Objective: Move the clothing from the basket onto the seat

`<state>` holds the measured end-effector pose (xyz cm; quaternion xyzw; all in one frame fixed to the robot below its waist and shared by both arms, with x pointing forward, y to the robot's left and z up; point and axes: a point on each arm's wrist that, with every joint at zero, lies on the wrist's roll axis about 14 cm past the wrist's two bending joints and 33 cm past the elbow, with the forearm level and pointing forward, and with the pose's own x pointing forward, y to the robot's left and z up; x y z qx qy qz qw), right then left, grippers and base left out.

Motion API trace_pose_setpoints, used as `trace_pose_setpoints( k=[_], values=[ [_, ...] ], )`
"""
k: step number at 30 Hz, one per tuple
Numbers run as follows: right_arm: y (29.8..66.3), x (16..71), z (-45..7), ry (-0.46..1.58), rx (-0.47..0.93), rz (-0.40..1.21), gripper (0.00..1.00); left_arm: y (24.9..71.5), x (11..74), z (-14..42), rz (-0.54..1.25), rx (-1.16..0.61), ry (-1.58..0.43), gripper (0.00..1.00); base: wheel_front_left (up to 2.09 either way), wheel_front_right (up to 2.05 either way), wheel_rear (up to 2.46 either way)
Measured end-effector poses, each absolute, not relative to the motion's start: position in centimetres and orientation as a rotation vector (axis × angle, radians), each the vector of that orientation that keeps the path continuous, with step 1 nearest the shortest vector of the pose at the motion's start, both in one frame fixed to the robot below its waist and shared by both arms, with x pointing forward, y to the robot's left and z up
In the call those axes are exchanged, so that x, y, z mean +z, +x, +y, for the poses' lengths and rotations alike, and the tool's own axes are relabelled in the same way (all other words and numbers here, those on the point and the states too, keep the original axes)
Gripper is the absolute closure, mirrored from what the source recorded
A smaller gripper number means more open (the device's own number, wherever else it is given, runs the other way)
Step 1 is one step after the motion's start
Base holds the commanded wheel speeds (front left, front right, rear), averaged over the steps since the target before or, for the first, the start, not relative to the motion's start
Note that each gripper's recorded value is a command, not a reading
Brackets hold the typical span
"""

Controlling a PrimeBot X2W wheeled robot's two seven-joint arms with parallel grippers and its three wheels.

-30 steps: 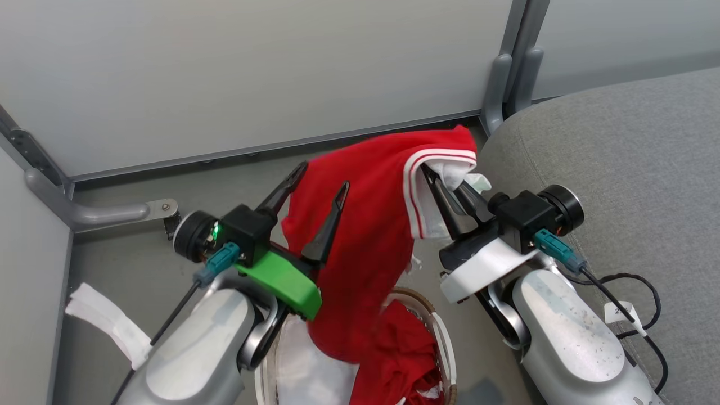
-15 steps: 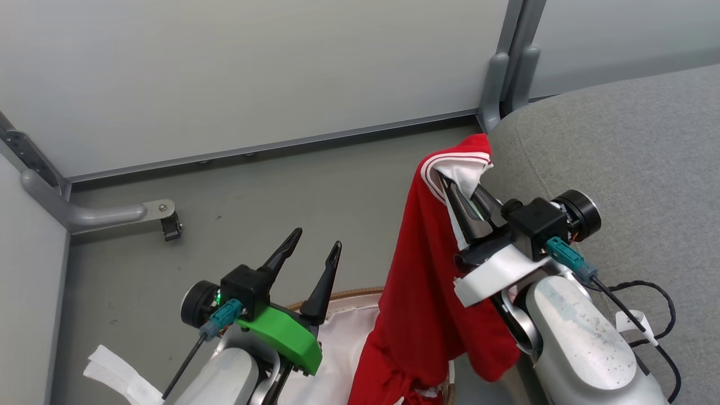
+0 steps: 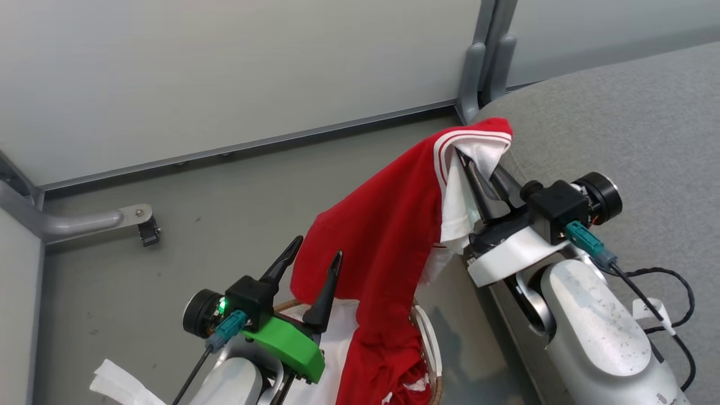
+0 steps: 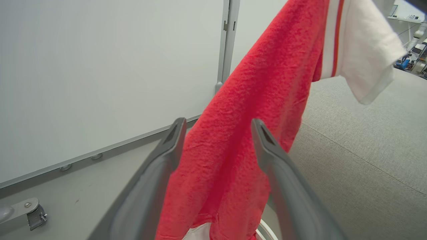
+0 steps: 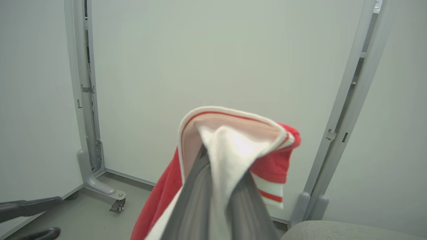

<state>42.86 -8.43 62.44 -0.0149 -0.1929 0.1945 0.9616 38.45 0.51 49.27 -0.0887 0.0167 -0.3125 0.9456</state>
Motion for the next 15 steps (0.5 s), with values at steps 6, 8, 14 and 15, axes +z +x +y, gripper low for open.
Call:
trace_pose_setpoints(
  k=[6,8,14,15],
  values=[
    [43.1,63.1,-12.0,-0.086,0.311,-0.408,1.00,38.8,49.3,-2.0,0.027,-0.706,-0.178,0.00,0.00,0.00,0.00],
    [43.0,63.2,-13.8,-0.103,0.267,-0.407,1.00,38.7,49.1,-3.2,0.032,-0.742,-0.176,0.00,0.00,0.00,0.00],
    [42.3,63.1,-18.7,-0.141,0.139,-0.395,1.00,38.7,48.4,-6.7,0.045,-0.848,-0.173,0.00,0.00,0.00,0.00],
    [42.2,63.0,-19.3,-0.145,0.121,-0.392,1.00,38.7,48.4,-7.3,0.048,-0.864,-0.175,0.00,0.00,0.00,0.00]
  ],
)
